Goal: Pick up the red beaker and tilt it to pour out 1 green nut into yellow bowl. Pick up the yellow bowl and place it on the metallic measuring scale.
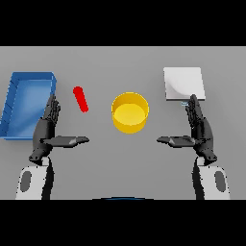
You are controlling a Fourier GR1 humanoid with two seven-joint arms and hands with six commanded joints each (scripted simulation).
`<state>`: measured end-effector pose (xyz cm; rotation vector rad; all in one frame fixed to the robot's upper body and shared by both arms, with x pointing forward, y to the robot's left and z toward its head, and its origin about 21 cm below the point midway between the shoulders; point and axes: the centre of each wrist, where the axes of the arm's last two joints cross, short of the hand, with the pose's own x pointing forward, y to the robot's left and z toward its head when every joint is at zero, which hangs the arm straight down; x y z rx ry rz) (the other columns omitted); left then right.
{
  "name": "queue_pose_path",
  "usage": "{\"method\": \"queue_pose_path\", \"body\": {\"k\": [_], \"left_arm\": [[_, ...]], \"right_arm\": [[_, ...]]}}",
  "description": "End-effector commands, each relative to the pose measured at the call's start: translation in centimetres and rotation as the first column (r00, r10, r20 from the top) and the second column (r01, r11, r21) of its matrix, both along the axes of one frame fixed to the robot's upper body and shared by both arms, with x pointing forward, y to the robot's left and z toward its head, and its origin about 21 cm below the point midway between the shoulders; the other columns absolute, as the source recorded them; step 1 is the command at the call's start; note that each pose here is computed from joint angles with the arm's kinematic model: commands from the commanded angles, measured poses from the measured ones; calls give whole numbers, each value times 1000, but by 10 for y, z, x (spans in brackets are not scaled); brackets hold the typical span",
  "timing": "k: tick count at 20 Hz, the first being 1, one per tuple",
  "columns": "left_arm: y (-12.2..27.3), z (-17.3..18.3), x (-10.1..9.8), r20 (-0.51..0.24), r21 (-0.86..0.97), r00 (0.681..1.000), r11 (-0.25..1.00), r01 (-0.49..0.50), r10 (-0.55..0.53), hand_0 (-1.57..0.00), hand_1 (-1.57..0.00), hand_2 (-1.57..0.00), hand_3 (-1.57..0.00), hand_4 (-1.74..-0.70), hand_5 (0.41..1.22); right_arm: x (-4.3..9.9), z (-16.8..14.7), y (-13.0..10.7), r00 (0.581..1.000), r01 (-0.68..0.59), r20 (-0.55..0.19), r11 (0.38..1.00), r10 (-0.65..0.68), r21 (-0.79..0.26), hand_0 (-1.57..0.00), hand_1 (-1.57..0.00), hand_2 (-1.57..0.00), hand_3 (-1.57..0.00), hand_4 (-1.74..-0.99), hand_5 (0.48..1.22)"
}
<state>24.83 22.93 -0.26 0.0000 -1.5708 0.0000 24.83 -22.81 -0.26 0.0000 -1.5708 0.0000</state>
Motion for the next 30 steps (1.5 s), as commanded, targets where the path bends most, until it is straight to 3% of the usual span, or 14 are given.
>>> {"method": "queue_pose_path", "body": {"k": [1, 6, 7, 8, 10, 16, 21, 26, 28, 30], "left_arm": [[1, 0, 0, 0, 0, 1000, 1000, -2, 2, 1, 1, 1, 1, -1151, 599], [11, 0, -3, 10, 5, 1000, 1000, 1, -1, 1, 1, 1, 1, -1151, 599], [13, 3, -9, 21, 66, 999, 997, 28, -29, 1, 1, 1, 1, -1151, 599], [13, 8, -14, 29, 104, 998, 993, 47, -50, 1, 1, 1, 1, -1156, 599], [13, 15, -19, 18, 144, 998, 987, 65, -68, 1, 1, 1, 1, -1161, 599], [8, 15, -22, -10, 192, 996, 977, 90, -90, 1, 1, 1, 1, -1159, 602], [-6, -3, 11, -38, 216, 994, 970, 107, -101, 1, 1, 1, 1, -1219, 622], [-12, -10, 43, -39, 246, 993, 963, 114, -107, 1, 1, 1, 1, -1248, 650], [-13, -13, 54, -41, 246, 994, 963, 110, -103, 1, 1, 1, 1, -1262, 668], [-12, -15, 64, -32, 252, 994, 961, 110, -105, 1, 1, 1, 1, -1271, 677]], "right_arm": [[0, 0, 1, 1000, 0, 0, 1000, 0, 1, 1, 1, 1, 1, -1167, 599], [1, 0, 8, 1000, -5, -2, 1000, 5, 3, 1, 1, 1, 1, -1167, 599], [-9, 1, 4, 997, 3, 81, 988, 9, -152, 1, 1, 1, 1, -1167, 599], [-12, 3, 8, 994, 3, 109, 971, 24, -239, 1, 1, 1, 1, -1163, 595], [-23, 2, 13, 992, 11, 121, 948, 29, -317, 1, 1, 1, 1, -1160, 591], [-27, 10, 13, 993, 12, 118, 952, 26, -306, 1, 1, 1, 1, -1199, 603], [-31, 10, 11, 992, -3, 115, 951, 40, -310, 1, 1, 1, 1, -1246, 627], [-26, 9, 8, 992, -12, 121, 961, 47, -277, 1, 1, 1, 1, -1280, 634], [-22, 11, 10, 991, -8, 128, 956, 47, -293, 1, 1, 1, 1, -1278, 634], [-28, 7, 9, 990, -16, 131, 956, 57, -294, 1, 1, 1, 1, -1268, 635]]}}
